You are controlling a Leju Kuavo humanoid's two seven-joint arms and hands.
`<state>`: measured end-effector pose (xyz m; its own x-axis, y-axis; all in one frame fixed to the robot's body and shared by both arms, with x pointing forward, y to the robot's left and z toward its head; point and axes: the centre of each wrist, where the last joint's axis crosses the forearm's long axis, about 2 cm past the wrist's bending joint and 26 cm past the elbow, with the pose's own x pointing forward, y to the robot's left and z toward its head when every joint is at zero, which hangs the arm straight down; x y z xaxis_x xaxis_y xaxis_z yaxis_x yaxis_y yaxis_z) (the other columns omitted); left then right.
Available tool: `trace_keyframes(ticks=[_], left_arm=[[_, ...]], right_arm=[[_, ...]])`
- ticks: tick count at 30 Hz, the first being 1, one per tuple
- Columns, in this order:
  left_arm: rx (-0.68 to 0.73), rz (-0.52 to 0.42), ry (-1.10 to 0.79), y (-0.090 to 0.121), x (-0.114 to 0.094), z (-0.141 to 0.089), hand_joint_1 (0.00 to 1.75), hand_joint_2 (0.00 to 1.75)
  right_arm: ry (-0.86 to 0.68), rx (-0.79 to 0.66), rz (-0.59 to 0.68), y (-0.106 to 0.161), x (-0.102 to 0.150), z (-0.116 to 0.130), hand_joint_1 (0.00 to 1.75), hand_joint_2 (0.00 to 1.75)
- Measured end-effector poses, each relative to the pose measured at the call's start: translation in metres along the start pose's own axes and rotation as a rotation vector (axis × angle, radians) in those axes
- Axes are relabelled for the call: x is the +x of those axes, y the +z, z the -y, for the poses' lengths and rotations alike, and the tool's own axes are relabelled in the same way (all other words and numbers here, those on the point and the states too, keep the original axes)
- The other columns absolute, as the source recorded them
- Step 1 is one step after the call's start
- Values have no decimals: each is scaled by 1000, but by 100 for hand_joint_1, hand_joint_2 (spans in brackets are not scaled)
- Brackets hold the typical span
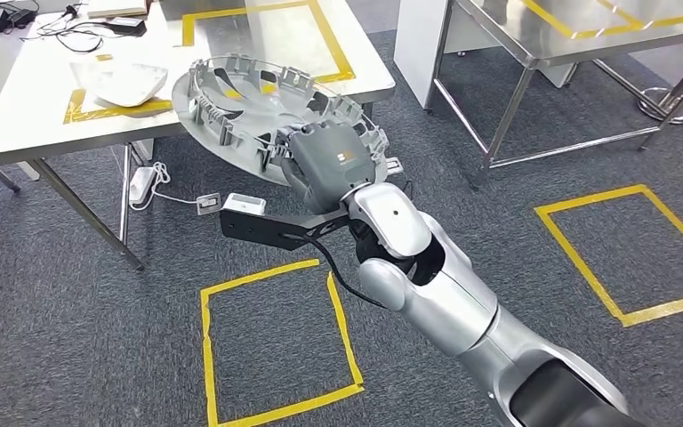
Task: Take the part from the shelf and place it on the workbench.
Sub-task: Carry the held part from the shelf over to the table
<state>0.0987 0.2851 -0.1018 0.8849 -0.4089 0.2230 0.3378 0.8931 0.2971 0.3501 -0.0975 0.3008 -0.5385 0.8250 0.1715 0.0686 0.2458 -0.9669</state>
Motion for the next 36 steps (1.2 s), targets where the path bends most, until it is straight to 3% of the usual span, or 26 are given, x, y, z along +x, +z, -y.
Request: trace_keyframes(ticks=[36], left_arm=[[-9, -11, 21, 1, -2, 5, 0, 175]], right_arm=[[-39, -59, 29, -1, 4, 6, 175, 175]])
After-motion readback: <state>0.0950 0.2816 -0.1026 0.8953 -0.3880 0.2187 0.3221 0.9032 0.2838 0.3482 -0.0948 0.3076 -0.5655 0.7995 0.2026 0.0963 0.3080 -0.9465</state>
